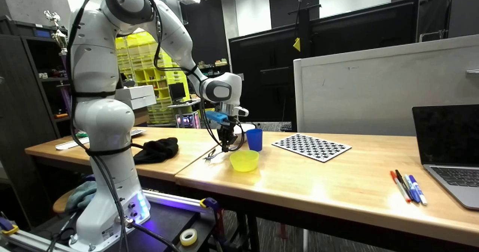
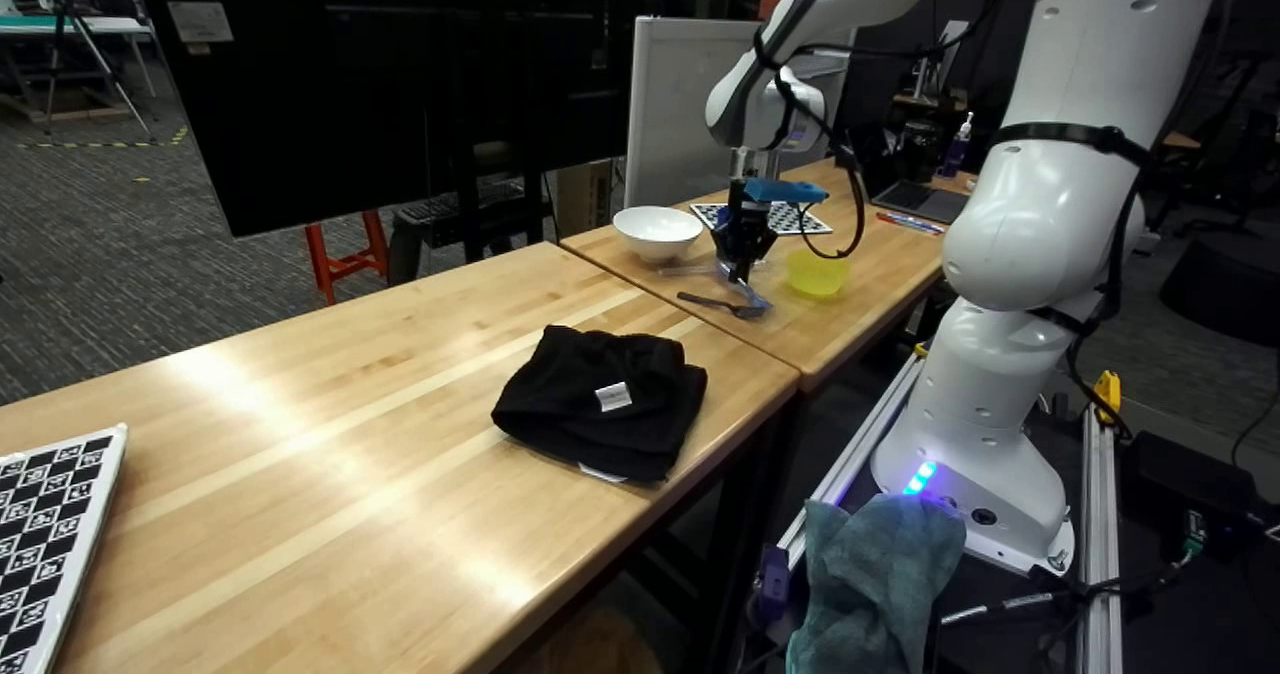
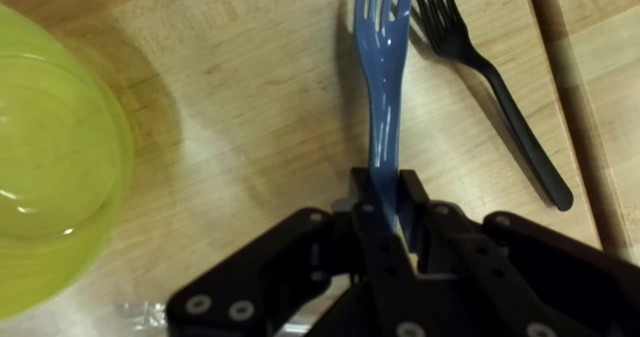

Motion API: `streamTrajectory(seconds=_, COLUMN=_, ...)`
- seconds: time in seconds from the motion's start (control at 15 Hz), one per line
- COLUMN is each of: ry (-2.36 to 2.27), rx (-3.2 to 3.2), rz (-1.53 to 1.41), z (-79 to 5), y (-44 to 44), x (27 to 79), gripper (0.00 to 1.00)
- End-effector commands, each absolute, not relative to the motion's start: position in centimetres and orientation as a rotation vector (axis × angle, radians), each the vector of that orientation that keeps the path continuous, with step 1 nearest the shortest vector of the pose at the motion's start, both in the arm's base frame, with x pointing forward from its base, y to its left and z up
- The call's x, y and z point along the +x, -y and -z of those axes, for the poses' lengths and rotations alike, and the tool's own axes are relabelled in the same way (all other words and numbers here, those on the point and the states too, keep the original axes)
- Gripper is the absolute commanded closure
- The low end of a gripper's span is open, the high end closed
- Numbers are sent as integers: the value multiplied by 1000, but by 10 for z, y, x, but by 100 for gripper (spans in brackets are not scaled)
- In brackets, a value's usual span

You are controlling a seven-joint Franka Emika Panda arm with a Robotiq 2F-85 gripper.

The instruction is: Put the grey fork to the left

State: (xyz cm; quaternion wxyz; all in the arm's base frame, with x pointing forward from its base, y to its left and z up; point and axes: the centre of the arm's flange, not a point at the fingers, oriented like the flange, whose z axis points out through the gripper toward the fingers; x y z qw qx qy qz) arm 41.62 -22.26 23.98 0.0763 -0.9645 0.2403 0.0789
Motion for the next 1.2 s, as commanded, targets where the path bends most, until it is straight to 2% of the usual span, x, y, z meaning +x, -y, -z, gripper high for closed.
streamTrajectory(seconds=0.0, ry=-682, rx=-2938, rz=-169, z=-287, y=211, x=416, gripper=96)
streamTrajectory(seconds=0.33, ry=-559, rx=-2989, rz=-108, z=-333, y=195, x=432, gripper=96)
streamTrajectory(seconds=1.13, ry=-111, rx=-3000, rz=50, z=-395, y=69, x=529, gripper=96)
